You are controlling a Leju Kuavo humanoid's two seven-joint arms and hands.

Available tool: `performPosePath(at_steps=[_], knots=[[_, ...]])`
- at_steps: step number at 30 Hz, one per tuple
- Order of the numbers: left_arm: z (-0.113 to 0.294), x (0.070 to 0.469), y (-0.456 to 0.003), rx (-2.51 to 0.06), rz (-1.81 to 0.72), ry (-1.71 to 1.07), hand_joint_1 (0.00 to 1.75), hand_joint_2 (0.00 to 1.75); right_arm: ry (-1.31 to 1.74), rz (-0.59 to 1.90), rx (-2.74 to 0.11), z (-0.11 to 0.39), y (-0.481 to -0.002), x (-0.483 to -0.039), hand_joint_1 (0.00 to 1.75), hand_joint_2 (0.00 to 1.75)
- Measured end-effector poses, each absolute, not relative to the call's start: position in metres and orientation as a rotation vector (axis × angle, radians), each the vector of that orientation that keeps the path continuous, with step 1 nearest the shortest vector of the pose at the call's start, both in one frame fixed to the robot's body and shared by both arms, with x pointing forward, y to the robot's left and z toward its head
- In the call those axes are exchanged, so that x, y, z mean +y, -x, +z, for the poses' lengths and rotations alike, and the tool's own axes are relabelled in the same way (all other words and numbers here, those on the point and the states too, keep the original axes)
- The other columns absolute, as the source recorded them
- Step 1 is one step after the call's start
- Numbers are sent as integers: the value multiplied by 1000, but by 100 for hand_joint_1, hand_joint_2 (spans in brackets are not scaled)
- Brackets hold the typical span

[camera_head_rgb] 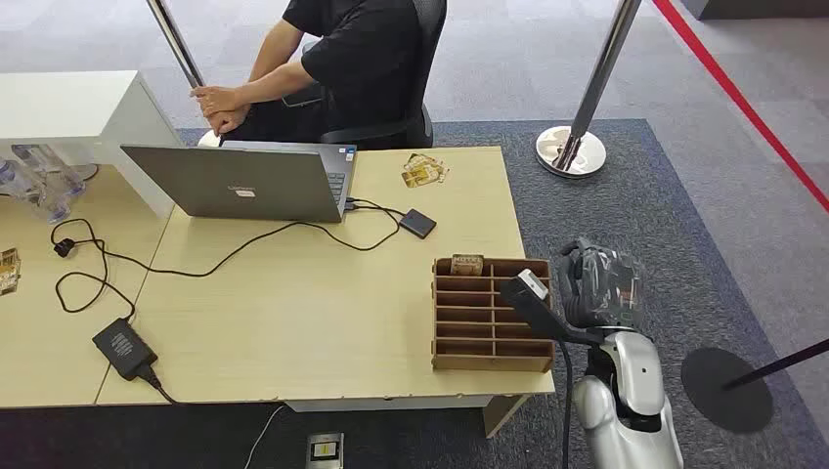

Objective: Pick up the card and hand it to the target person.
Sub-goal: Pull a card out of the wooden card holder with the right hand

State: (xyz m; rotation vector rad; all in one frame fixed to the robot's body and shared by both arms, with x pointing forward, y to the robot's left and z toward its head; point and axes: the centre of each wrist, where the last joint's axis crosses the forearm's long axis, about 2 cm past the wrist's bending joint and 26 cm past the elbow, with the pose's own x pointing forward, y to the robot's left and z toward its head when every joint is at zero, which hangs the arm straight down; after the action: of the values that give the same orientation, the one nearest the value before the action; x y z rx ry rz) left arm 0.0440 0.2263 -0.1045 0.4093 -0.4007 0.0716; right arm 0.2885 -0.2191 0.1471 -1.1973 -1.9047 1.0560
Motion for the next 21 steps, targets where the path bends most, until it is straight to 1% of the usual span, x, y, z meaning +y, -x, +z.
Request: performPosePath(at_steps=[1,5,7,11,16,21], knots=[[-105,226,-44,-401,71,-409,0,0,1198,1058,-1904,147,-288,-219,141,175],[-105,226,-44,-403,67,-407,0,0,1206,1076,-1891,146,-287,-218,111,175],[-105,226,-44,-404,66,-405,0,0,1207,1088,-1885,146,-287,-218,106,175],[-105,226,-44,-410,62,-399,0,0,1210,1107,-1883,146,-286,-216,85,175],[-105,226,-44,-412,62,-397,0,0,1207,1132,-1883,145,-285,-214,85,175],[-105,226,-44,-412,61,-397,0,0,1200,1169,-1882,145,-284,-211,94,175]])
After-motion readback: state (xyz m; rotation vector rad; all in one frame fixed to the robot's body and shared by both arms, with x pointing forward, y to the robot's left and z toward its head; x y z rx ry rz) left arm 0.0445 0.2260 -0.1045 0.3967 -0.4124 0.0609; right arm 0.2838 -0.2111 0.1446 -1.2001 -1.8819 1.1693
